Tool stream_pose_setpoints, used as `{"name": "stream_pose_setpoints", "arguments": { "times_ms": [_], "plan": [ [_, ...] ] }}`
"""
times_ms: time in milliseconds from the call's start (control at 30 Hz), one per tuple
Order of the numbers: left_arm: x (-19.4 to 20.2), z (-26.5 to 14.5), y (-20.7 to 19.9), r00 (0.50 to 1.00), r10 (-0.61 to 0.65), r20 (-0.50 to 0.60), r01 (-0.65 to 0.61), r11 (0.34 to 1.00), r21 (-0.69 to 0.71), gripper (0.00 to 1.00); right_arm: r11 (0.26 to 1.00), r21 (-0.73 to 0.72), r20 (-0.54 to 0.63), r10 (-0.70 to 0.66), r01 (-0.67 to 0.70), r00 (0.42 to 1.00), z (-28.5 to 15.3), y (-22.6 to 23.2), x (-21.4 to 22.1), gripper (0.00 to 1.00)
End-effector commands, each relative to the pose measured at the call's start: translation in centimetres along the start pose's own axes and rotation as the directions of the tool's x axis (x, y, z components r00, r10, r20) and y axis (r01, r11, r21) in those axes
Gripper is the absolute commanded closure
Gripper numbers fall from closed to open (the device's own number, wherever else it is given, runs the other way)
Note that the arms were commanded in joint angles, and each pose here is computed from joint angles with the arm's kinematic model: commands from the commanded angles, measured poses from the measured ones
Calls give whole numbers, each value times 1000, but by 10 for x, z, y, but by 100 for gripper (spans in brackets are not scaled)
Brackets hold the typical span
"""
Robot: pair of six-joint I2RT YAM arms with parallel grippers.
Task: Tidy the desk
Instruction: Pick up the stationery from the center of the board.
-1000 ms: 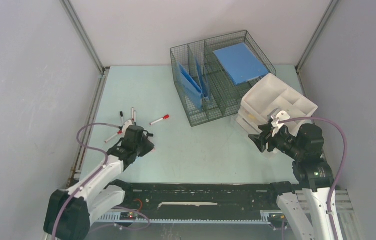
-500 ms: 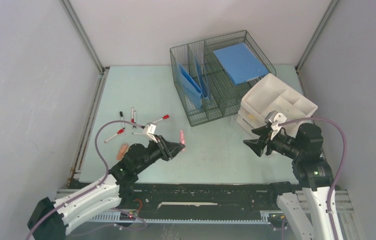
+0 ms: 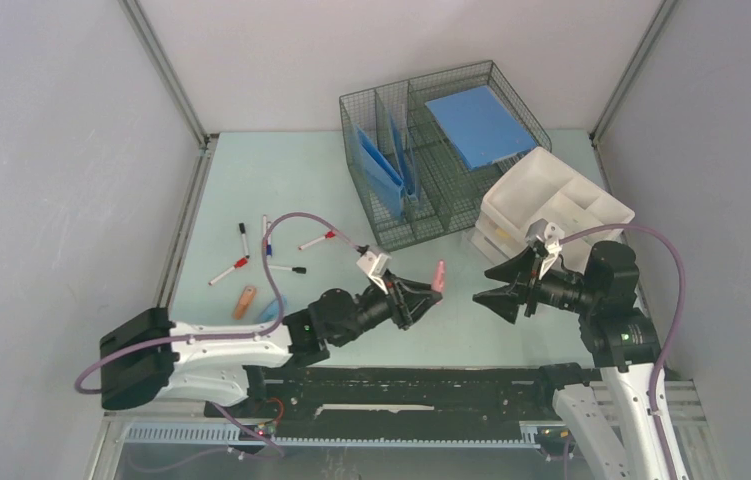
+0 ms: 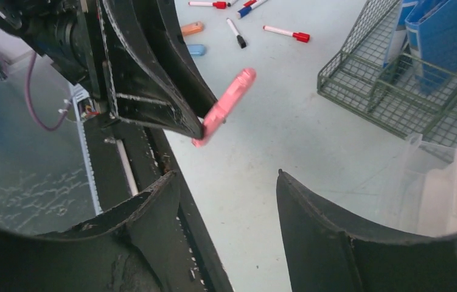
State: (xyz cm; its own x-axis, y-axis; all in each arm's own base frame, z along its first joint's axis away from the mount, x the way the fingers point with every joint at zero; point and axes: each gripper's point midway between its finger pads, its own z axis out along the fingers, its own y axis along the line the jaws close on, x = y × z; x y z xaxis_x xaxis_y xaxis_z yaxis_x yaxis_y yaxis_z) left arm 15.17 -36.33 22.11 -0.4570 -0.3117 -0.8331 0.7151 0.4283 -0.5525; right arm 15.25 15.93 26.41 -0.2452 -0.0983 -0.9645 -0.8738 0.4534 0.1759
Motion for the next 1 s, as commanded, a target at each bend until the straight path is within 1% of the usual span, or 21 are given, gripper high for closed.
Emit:
{"name": "stream_pose_setpoints", "arguments": {
  "times_ms": [0,200,433,567,633,700,767,833,867,900,967],
  "plan": [
    [-33,26,-31,989,64,132,-68,997,28,100,992,-33,55,123,-121,991,5,6,-12,33],
    [-21,46,-53,989,94,111,-101,994,51,100,976,37,83,212,-215,974,10,-8,-15,34],
    [-15,57,-64,988,105,109,-112,992,59,100,964,20,79,262,-264,962,14,-7,-11,35],
    [-18,58,-72,986,116,118,-125,989,73,100,959,53,71,275,-278,959,18,-14,-6,39],
    [-19,59,-74,985,120,121,-130,989,76,99,959,40,59,280,-282,958,20,-12,-4,43],
    [-19,60,-75,985,122,121,-132,988,75,97,960,26,51,277,-279,959,21,-9,-3,50],
    [-18,60,-75,986,120,120,-129,989,76,93,962,13,46,272,-273,961,21,-7,-3,60],
    [-17,59,-75,986,118,118,-127,989,77,86,964,-2,43,264,-264,964,21,-5,-3,78],
    [-18,59,-75,986,117,119,-127,989,75,82,966,-5,43,258,-258,965,21,-4,-3,92],
    [-18,58,-74,986,117,120,-126,989,73,77,968,-7,43,251,-251,967,21,-4,-4,99],
    [-18,55,-71,986,113,121,-121,991,64,66,971,3,48,237,-238,970,21,-5,-4,100]
  ]
}}
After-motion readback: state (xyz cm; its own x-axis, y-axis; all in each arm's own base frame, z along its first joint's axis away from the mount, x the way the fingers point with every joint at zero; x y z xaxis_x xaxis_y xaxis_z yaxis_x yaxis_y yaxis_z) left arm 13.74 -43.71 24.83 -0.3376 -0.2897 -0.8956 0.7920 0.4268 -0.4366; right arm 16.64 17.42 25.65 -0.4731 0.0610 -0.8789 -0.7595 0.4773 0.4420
